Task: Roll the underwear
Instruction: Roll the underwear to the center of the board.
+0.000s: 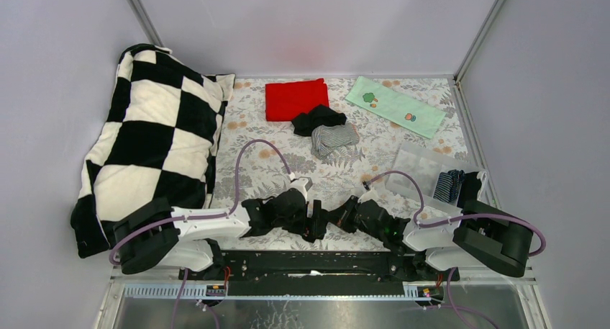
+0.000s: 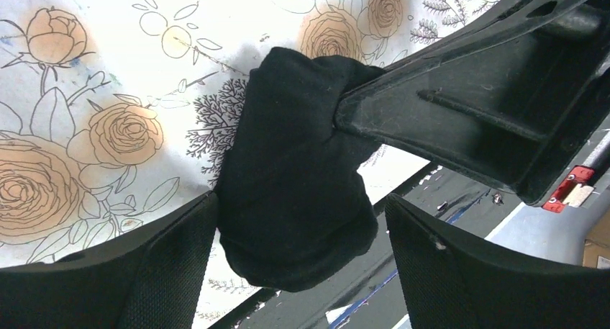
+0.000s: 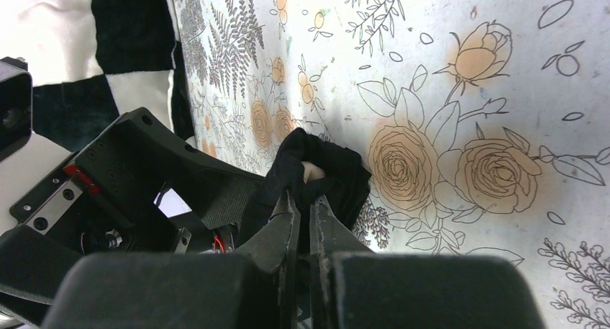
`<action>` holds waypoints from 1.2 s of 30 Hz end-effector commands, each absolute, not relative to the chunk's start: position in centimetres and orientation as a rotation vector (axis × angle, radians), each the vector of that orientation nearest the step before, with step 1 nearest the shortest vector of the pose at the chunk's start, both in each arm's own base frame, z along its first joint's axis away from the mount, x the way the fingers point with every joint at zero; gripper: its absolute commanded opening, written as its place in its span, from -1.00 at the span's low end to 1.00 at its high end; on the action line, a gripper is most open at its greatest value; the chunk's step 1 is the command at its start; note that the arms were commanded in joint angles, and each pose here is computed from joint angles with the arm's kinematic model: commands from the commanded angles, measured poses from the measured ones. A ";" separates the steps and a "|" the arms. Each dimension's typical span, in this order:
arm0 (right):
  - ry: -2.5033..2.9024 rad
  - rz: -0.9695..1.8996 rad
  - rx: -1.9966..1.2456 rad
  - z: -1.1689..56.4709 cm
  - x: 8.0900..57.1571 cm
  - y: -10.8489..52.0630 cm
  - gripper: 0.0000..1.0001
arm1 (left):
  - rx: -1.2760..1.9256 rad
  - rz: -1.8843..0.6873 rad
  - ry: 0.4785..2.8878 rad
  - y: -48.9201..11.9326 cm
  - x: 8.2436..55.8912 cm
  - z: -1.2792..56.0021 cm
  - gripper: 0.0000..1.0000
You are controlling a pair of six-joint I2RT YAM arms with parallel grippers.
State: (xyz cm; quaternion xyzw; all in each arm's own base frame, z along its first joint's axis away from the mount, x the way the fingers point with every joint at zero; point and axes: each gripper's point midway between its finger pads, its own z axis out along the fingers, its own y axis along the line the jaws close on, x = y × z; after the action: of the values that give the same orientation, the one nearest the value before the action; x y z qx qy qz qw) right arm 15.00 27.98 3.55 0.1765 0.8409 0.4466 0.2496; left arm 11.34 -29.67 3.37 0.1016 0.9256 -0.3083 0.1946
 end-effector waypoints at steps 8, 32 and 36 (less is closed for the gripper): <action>2.386 1.023 0.462 0.1 14.3 25.6 -1.00 | 0.285 -0.612 2.730 -25.0 9.8 1.0 0.82; 2.387 1.011 0.461 0.0 14.3 25.4 -1.00 | 0.382 -0.645 2.712 -27.6 10.3 1.4 0.26; 2.386 1.013 0.461 0.0 14.3 25.4 -1.00 | 0.392 -0.652 2.716 -27.5 10.0 1.4 0.04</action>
State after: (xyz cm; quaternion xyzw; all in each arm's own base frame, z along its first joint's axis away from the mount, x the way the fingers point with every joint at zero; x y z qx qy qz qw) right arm 14.84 27.80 3.26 0.1757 0.8450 0.4402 0.2475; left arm 10.95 -28.92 2.53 0.1200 0.9434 -0.2545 0.1753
